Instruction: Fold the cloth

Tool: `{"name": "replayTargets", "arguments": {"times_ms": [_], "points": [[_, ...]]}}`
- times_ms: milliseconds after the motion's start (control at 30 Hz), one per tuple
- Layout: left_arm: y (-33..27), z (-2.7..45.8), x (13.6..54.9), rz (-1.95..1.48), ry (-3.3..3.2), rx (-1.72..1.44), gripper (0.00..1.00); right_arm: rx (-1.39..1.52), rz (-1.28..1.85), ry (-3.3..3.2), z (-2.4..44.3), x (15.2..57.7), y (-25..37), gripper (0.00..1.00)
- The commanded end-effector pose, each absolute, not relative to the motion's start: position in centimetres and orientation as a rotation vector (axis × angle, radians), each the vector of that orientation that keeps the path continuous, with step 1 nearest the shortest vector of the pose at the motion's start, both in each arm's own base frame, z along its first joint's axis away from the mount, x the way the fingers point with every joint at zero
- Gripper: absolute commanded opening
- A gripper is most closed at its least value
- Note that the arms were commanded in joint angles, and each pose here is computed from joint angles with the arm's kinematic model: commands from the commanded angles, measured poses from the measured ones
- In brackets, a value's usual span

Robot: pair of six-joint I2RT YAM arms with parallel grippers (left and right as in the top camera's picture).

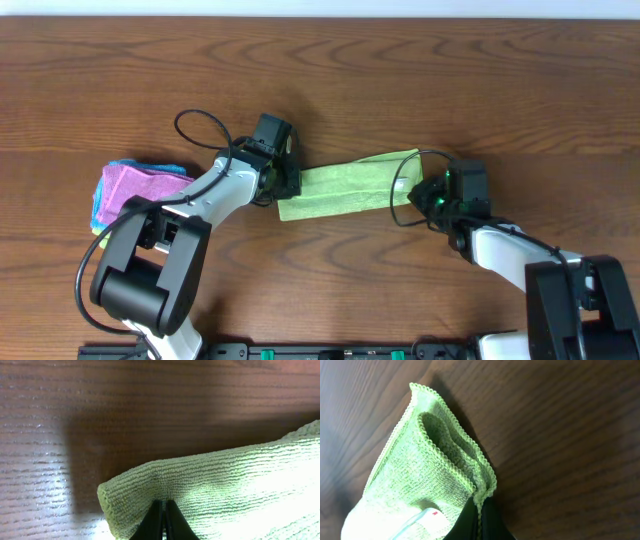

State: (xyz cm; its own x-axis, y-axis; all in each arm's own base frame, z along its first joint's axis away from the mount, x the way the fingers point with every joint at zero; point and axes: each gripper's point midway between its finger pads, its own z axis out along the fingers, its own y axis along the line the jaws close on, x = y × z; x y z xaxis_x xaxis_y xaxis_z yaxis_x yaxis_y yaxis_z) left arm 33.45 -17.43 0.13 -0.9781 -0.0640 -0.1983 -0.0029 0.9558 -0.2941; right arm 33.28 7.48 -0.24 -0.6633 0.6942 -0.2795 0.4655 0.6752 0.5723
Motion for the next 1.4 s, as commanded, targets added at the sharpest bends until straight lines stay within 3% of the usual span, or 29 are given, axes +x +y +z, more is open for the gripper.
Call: {"name": "replayTargets", "arguments": {"times_ms": [0,367,833,1367], "points": [[-17.0,-0.1,33.4,-0.408,2.921,-0.067,0.06,0.816,0.618,2.490,-1.7,31.7,7.8,0.01],[-16.5,-0.3,33.1,-0.364,2.938,-0.128,0.06,0.635,0.668,2.392,4.0,33.3,8.6,0.01],[-17.7,-0.3,32.4,-0.371,2.945,-0.101,0.06,0.300,0.740,2.374,9.4,34.1,15.3,0.01],[-17.7,-0.3,32.5,-0.375,2.942,-0.122,0.06,0.112,0.810,2.367,11.2,32.5,20.9,0.01]]}}
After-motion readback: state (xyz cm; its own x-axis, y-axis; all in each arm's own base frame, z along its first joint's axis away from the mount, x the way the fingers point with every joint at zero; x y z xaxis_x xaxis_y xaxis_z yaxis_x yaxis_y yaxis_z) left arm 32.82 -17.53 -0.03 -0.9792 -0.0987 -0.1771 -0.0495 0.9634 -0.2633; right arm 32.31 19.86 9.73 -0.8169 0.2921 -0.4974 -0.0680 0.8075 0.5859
